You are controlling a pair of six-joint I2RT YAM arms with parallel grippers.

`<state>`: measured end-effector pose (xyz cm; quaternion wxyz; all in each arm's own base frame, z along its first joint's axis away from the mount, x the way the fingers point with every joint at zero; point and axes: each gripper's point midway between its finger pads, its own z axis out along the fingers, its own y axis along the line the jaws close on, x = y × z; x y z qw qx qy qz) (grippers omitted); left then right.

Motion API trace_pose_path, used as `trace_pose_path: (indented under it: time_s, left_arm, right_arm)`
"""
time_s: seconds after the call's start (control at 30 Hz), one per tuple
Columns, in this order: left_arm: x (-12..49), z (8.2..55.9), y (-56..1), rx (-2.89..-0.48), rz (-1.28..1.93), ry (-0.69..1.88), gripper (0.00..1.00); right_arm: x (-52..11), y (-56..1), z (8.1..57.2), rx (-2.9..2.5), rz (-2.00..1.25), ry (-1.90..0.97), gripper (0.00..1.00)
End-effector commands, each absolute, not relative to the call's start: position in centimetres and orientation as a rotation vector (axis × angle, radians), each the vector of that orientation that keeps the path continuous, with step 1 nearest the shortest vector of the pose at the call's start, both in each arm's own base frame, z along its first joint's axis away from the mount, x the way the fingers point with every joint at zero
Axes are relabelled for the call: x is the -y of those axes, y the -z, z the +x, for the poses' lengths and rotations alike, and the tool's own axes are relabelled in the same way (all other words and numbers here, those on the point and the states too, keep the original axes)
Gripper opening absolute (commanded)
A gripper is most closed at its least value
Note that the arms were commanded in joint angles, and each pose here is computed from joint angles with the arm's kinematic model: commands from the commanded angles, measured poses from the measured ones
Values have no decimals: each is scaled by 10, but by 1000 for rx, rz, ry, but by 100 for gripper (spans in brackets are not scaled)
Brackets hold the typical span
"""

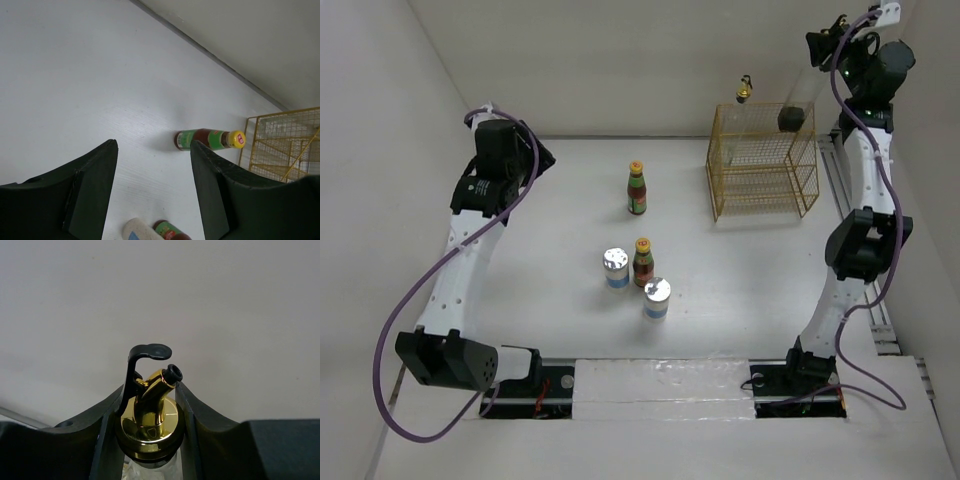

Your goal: Organize the condiment bottles

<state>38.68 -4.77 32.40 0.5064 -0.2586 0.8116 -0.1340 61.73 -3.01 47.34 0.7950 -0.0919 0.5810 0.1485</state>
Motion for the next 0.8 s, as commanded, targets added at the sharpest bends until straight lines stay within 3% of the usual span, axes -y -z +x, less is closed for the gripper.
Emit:
trace_pose_path:
  time_s: [0.0, 0.17, 0.4, 0.77]
  left_arm:
    - [47, 382, -330, -1925, -628, 331, 55]
    - [50, 382, -323, -1941, -620, 346, 55]
    - [52, 378, -321, -1945, -624, 359, 55]
    - [53, 374, -326, -1929, -615, 376, 55]
  right_arm:
    - [23, -461, 606, -1272, -238, -321, 0]
    - [18, -419, 610, -1379, -239, -339, 0]
    - [20, -407, 606, -1415, -244, -315, 0]
    - [-1, -471, 626, -1244, -449, -225, 0]
